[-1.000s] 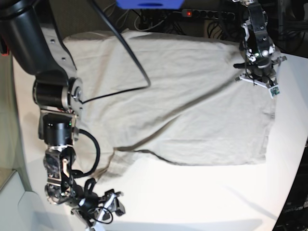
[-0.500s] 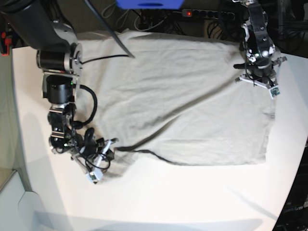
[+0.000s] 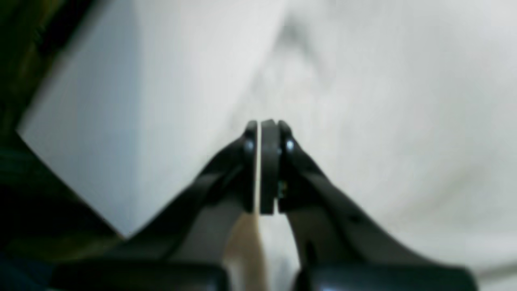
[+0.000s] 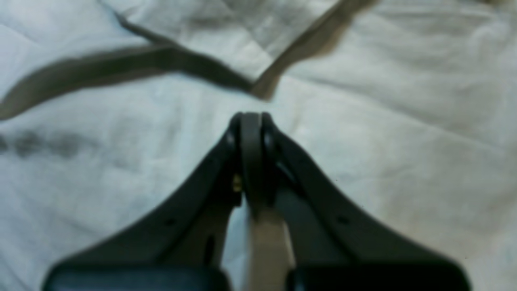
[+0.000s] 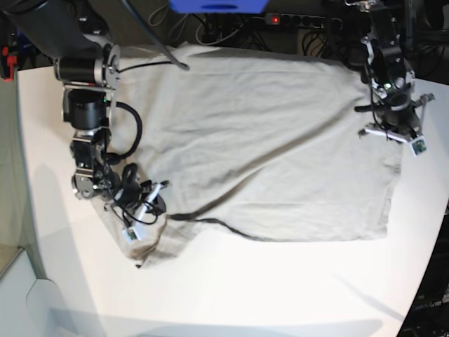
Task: Layout the t-shirt on the table in an organized manner, then fold the t-shirt properly
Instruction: 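Drag the held shirt corner with the right gripper away from the left gripper, then pull the shirt hem corner with the right gripper to straighten the edge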
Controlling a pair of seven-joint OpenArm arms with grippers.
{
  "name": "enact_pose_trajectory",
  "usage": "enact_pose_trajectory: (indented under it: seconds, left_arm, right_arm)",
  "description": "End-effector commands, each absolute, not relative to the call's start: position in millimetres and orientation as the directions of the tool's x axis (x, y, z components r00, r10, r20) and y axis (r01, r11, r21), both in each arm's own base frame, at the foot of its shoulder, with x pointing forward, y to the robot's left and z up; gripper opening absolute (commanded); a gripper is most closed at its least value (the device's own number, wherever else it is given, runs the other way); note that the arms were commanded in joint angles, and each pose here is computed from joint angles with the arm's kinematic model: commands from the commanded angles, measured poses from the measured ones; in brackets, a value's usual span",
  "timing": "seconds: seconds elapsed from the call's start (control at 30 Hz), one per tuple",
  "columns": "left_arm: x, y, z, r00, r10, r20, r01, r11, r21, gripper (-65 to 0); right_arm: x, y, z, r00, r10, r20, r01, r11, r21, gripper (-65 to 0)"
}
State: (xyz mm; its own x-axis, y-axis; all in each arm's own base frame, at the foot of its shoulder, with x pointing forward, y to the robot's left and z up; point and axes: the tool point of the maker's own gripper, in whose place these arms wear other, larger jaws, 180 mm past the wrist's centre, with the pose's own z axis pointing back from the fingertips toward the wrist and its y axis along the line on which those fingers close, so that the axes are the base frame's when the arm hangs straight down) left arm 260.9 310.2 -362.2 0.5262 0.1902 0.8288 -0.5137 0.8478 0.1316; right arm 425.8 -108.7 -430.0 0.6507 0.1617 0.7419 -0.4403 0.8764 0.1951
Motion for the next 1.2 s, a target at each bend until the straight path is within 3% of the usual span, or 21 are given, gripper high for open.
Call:
enact_pose_trajectory:
  seconds: [0.0, 0.13, 0.5, 0.67, 0.87, 1.17]
  left_arm:
    - [271.2, 312.6, -343.9, 0.480, 0.166, 0.861, -0.519, 0.845, 0.127, -63.6]
    - [291.7, 312.7, -335.9, 0.446, 0.173, 0.878, -0.525, 0.845, 0.100, -63.6]
    - [302.4, 331.0, -401.1, 0.565, 0.254, 0.785, -0.546, 0.829, 0.124, -63.6]
    - [298.3, 348.7, -395.1, 0.570, 0.227, 0.790, -0.551, 0.819, 0.162, -63.6]
    - [277.3, 386.4, -386.5, 0.538, 0.261, 0.801, -0.629, 0.757, 0.175, -63.6]
    - [274.4, 388.9, -384.0, 0.525, 0.271, 0.807, -0.643, 0.747, 0.168, -63.6]
  right_arm:
    - [417.4, -118.4, -438.4, 0.677, 0.218, 0.702, -0.454, 0.875, 0.166, -64.7]
    - [397.0, -120.4, -451.0, 0.688, 0.228, 0.689, -0.453, 0.876, 0.164, -64.7]
    - [359.2, -134.9, -421.2, 0.629, 0.377, 0.680, -0.502, 0.865, -0.015, -64.7]
    - [350.4, -138.6, -419.1, 0.620, 0.498, 0.606, -0.568, 0.818, -0.091, -64.7]
    - [364.0, -133.3, -395.0, 0.560, 0.546, 0.623, -0.594, 0.789, -0.158, -64.7]
    - [411.9, -105.2, -376.4, 0.500, 0.589, 0.635, -0.649, 0.740, -0.175, -64.7]
